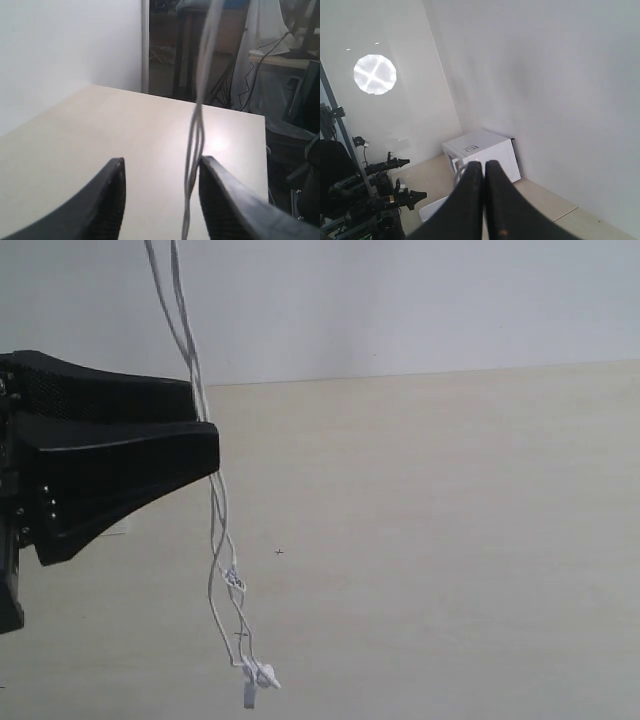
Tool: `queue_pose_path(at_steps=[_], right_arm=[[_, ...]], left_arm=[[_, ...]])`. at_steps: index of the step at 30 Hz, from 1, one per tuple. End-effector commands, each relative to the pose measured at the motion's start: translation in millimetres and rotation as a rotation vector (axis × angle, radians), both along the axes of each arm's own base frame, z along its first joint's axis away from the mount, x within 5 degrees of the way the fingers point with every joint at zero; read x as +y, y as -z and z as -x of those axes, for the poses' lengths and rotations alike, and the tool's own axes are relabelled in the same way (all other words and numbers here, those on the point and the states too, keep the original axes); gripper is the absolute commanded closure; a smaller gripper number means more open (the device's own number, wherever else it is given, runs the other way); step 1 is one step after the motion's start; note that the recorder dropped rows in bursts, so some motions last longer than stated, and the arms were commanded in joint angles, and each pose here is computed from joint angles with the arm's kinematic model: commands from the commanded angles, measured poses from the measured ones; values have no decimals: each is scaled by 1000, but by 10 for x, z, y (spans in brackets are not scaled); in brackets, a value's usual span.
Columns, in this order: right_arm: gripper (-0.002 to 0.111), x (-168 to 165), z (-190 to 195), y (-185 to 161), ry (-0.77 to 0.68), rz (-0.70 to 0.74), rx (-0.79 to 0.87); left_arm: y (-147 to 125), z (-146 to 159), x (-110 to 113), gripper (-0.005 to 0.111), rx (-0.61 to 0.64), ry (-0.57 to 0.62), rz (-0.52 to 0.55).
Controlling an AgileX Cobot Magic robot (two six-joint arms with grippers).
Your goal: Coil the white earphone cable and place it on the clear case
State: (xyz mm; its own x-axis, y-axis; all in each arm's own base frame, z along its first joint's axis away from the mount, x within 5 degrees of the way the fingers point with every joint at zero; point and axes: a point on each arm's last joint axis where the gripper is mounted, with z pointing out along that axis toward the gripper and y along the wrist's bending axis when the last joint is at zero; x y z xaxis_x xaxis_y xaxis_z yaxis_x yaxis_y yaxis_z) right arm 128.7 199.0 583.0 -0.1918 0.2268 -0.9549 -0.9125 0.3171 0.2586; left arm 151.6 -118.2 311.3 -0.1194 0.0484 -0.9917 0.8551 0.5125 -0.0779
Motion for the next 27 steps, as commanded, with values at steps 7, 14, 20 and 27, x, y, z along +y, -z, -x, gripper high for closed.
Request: queue_pose_path(at_steps=[7,14,20,27], right_arm=[[108,-14,-8,-23,10,-18,-10],[108,-17,-6,-43,7,-44,-3],[108,-17,-6,-43,8,-42,-8],[108,-17,-6,-43,10,-38,-18]], left_arm=[[-15,-13,-5,60,4,-10,26],[96,-102,-66,60,53,24,12],[101,-148,-91,60,50,31,52],[111,-157,-96,64,32,35,39]])
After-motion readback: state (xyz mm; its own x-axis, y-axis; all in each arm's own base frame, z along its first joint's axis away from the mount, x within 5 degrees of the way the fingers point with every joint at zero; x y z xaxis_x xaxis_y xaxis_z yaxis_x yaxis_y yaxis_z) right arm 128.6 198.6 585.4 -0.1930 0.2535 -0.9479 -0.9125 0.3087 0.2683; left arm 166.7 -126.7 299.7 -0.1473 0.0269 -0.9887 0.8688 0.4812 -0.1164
